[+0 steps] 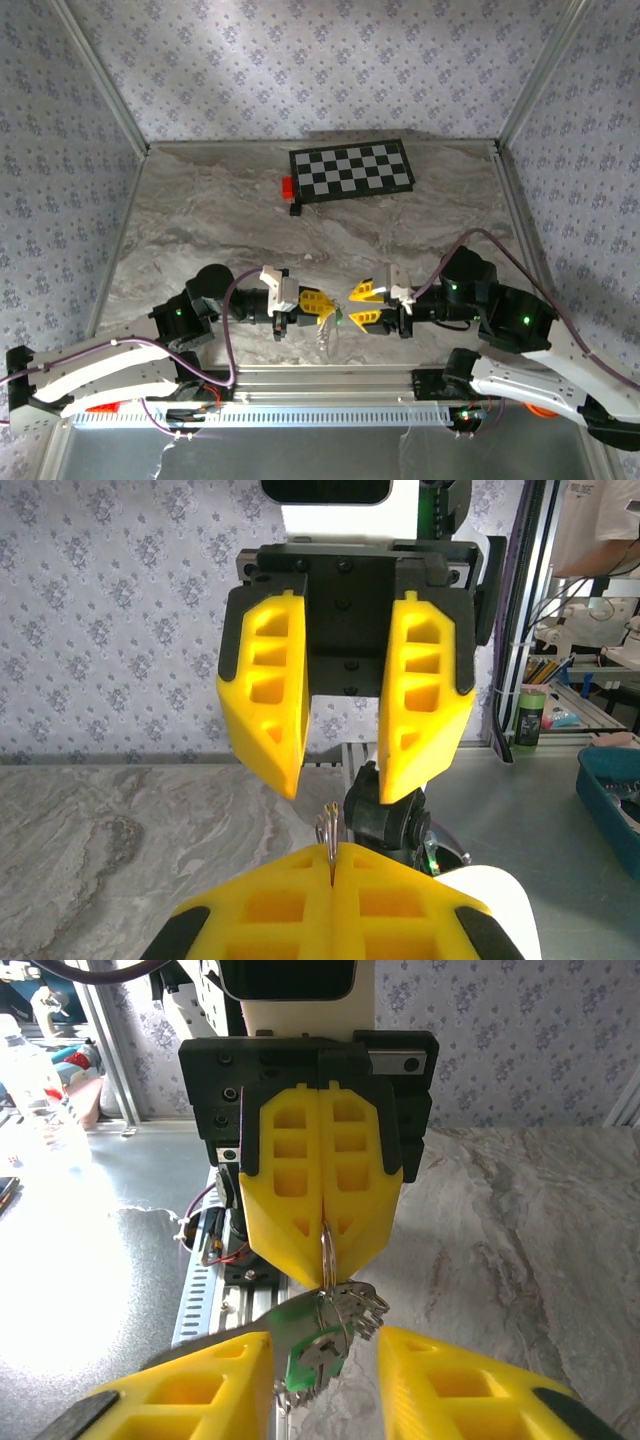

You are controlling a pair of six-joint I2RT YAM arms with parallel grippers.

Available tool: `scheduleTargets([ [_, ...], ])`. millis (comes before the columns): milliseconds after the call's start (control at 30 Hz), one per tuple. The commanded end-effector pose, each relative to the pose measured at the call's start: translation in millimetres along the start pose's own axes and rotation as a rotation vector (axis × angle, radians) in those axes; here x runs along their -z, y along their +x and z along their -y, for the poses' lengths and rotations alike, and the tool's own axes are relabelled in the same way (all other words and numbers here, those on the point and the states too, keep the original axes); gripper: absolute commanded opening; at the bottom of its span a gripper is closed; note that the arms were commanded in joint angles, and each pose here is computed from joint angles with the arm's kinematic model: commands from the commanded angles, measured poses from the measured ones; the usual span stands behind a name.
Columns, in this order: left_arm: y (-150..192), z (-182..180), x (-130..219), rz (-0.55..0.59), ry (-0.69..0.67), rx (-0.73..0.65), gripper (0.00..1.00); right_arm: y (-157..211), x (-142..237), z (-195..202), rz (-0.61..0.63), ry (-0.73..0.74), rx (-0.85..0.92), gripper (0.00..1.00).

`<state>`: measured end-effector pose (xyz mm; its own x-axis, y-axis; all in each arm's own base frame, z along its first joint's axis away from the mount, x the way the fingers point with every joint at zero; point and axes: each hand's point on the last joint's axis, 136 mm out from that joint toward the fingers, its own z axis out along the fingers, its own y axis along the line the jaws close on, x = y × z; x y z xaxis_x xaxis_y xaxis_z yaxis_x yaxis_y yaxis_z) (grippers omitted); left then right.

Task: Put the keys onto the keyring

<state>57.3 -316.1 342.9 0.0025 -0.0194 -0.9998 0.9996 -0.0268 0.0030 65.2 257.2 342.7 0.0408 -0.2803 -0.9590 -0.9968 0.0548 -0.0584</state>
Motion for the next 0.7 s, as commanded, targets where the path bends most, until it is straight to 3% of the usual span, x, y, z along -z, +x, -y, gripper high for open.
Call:
scheduleTargets([
  [0,-21,7,2,0.072,0.036,-0.024,0.00,-4,-4,-5,0.020,-0.038,0.017,0.28],
  [167,-20,9,2,0.071,0.041,-0.025,0.00,-1,-10,-5,0.001,-0.040,0.015,0.22],
  [300,-20,9,3,0.071,0.044,-0.027,0.00,1,-12,-6,-0.007,-0.047,0.019,0.09],
  [467,-21,10,3,0.072,0.049,-0.030,0.00,5,-14,-6,-0.022,-0.048,0.019,0.00],
  [667,-25,14,7,0.085,0.060,-0.039,0.00,11,-20,-4,-0.050,-0.055,0.014,0.00],
])
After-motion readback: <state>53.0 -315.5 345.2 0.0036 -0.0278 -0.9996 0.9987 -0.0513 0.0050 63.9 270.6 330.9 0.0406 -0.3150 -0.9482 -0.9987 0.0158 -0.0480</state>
